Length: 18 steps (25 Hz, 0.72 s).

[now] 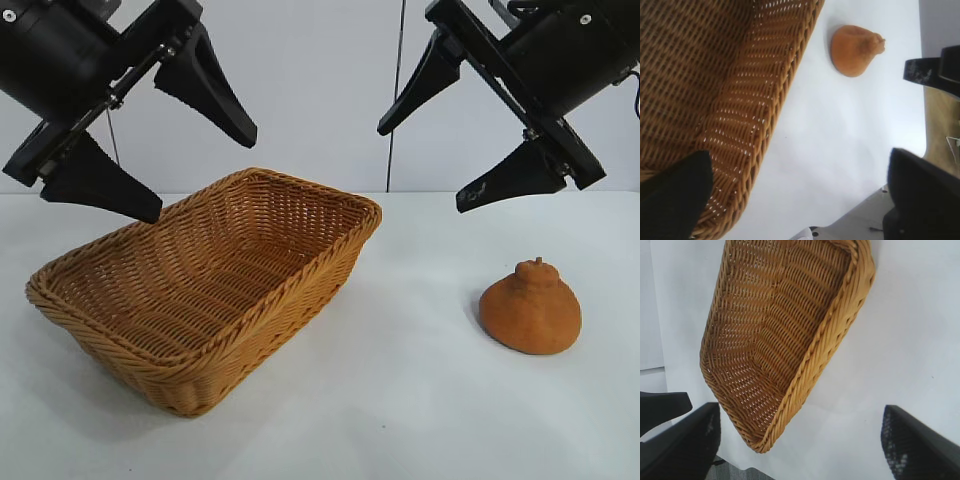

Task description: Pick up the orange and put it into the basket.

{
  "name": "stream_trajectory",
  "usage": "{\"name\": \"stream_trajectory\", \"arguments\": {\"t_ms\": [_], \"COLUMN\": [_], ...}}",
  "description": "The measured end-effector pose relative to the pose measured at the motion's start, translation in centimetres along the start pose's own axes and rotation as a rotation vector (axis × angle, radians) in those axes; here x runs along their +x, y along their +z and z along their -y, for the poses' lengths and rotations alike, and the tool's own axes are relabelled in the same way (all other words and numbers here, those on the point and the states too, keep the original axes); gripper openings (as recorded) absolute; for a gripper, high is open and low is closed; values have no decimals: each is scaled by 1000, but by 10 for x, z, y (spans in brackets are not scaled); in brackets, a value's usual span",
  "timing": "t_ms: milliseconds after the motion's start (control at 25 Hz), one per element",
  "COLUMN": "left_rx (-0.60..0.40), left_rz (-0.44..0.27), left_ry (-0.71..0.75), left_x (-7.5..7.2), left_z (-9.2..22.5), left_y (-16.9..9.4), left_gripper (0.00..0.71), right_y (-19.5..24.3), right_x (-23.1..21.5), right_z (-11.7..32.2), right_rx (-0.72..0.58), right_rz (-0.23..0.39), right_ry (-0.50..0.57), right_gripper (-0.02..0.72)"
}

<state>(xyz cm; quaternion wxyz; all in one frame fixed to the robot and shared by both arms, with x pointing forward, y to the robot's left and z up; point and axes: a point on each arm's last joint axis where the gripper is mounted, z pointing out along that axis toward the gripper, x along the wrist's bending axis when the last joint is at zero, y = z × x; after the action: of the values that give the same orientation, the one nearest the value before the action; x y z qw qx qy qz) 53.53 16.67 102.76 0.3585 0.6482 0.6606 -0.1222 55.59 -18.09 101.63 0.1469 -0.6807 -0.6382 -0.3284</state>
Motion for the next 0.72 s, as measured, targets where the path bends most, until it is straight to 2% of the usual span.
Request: {"name": "stream_trajectory", "arguments": {"t_ms": [160, 280, 400, 520, 600, 720], "left_rx": [-9, 24, 34, 33, -17, -95], "left_rz": [-92, -186, -291, -391, -418, -410], "left_ry": [-62, -201, -302, -391, -467, -552], "left_x": [4, 6, 8, 13, 15, 17], "left_z": [3, 12, 28, 46, 53, 52], "left_y": [-21, -32, -31, -18, -10, -4], "left_gripper": [673, 673, 673, 673, 673, 673], "right_y": [0, 0, 0, 0, 0, 0], "right_x": [0, 0, 0, 0, 0, 0], "right_z": [0, 0, 0, 0, 0, 0], "right_rx": [0, 0, -1, -2, -3, -3], "right_rz": [0, 0, 0, 0, 1, 1], "right_ry": [0, 0, 0, 0, 0, 0], "right_gripper": [598, 598, 598, 598, 598, 598]}}
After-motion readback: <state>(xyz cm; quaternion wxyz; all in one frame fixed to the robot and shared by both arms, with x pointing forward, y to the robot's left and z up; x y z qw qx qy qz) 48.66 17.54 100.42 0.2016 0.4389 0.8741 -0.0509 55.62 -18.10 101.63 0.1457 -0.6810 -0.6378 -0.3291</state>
